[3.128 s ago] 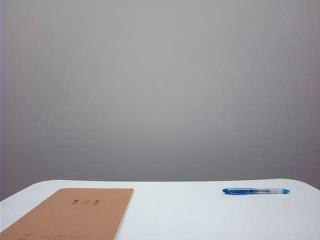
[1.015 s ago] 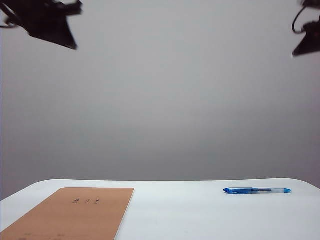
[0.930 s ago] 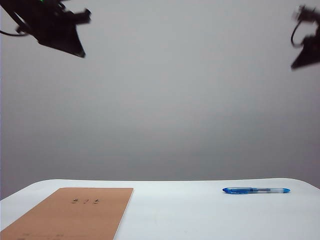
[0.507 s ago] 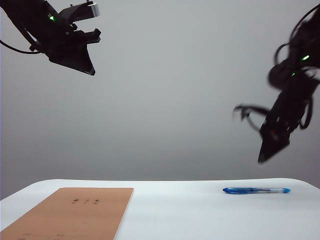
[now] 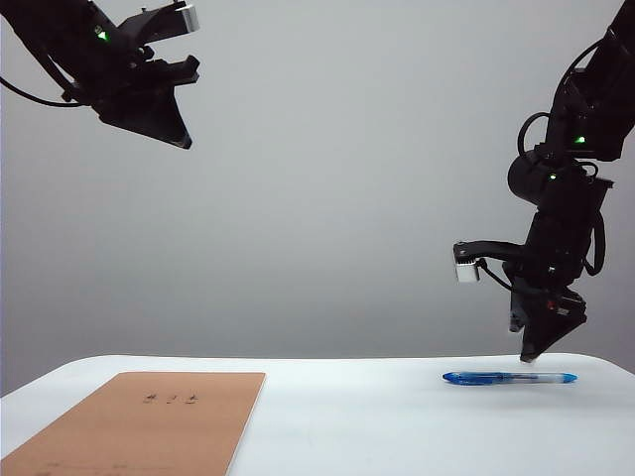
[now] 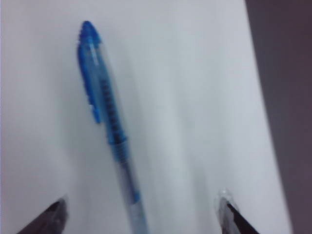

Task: Pick up a pen on the table and place it on the notebook.

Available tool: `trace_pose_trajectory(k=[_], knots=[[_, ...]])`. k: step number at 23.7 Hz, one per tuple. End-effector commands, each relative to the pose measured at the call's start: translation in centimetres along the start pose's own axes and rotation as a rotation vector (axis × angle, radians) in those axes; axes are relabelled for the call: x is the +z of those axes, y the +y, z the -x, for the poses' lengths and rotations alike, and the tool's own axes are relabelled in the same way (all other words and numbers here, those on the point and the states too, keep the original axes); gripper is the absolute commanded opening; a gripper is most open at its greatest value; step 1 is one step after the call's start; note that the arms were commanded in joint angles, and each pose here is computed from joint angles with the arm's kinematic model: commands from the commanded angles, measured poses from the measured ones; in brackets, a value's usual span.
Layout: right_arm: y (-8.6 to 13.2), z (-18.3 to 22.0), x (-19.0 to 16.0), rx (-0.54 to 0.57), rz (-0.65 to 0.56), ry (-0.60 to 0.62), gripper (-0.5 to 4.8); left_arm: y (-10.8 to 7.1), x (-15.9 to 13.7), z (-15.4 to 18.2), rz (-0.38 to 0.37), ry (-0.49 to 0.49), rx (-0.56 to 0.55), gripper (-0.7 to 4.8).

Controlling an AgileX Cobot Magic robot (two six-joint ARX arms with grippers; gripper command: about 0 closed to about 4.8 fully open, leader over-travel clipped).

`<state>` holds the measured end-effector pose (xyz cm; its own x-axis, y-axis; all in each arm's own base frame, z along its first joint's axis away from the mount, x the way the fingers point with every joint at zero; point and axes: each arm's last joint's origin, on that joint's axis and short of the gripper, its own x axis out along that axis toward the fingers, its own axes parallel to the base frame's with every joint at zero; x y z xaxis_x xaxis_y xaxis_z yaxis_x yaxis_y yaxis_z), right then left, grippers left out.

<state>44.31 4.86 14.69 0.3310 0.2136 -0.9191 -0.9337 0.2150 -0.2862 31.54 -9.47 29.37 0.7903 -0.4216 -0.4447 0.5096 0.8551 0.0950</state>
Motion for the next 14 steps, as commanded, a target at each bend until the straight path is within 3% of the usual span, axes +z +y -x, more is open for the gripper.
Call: trace_pose_trajectory(k=[1,4,10,12,14], knots=[[-0.3,0.0,0.2,-0.028,0.062,-0.01,3.74,-0.3,0.4,0.2,-0.042,-0.047,-0.122,-0.05],[-0.1,-0.7,0.0,0.01,0.046,-0.032,3.71,-0.5,0.2,0.2,-0.13,-0.036,-0.176,-0.05],[-1.0,-2.8,-0.5,0.056,-0.009,-0.035,3.62,-0.6,-0.3,0.2,-0.116,0.01,-0.188,-0.05],[-1.2,-2.8,-0.5,0.071,-0.025,-0.041,3.04,-0.6,-0.4,0.2,-0.115,0.012,-0.189,-0.06],[-1.1,-3.0,-0.7,0.094,-0.038,-0.03,2.9,-0.6,-0.4,0.2,-0.115,0.012,-0.189,-0.05]])
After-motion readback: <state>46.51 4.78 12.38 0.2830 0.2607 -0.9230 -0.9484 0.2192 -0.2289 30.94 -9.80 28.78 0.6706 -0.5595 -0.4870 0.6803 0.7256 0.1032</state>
